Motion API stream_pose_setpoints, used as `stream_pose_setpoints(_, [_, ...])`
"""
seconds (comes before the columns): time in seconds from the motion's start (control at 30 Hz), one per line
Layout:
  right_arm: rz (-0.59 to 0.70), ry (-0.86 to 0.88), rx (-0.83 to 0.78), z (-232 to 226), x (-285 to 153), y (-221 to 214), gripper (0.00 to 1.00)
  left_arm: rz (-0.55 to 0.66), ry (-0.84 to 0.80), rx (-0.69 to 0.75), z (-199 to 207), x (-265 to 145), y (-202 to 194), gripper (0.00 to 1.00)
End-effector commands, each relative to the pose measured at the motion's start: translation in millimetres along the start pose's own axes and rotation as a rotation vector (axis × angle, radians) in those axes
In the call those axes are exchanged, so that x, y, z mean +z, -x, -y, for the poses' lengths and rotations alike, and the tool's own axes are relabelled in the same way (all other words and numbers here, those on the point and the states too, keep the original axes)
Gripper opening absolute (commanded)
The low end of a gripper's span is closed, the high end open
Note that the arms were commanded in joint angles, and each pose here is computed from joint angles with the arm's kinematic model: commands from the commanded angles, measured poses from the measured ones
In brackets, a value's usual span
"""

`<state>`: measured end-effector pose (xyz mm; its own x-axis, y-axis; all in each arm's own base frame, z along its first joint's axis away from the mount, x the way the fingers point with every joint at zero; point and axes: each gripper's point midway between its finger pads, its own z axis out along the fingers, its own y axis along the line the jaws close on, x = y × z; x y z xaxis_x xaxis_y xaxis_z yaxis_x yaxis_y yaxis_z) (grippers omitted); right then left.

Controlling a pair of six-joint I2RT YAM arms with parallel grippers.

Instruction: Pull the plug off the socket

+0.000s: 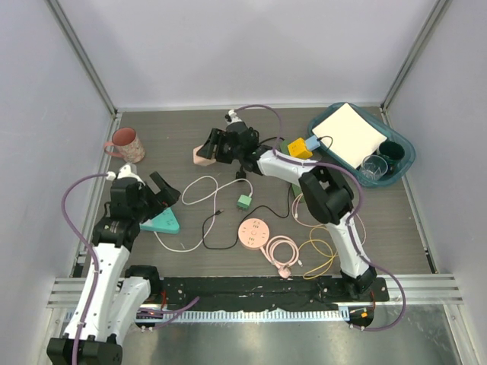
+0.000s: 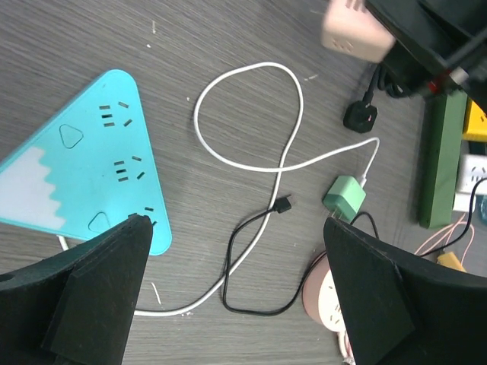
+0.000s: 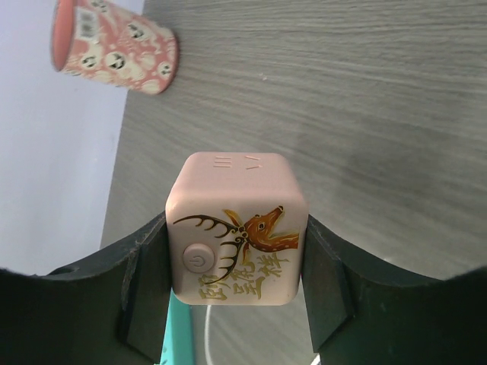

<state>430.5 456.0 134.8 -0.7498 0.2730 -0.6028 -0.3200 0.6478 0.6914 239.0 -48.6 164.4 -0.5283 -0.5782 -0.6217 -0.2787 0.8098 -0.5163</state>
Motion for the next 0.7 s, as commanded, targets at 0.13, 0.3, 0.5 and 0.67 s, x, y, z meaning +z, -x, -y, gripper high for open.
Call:
stream_pose_setpoints(0.13, [0.084,0.107,0.03,-9.9,45.1,44.7,0.18,-0.068,-0.124,0.083,25.9,1.1,-1.1,1.0])
stream_pose_setpoints(0.3, [0.089,0.077,0.068,5.7,64.8,46.7,0.46,-0.02,-0.143,0.086,28.0,-6.5,4.1,1.0])
stream_pose_setpoints(0.5, [0.092,-0.015,0.088,30.8,61.0,58.9,0.84,0.025,-0.135,0.088,26.3,-12.7,10.3,1.0])
stream_pose_setpoints(0.67, [0.106,-0.049,0.078,33.0,25.2,95.0,0.98,0.028,-0.13,0.088,25.4,-12.8,10.8,1.0])
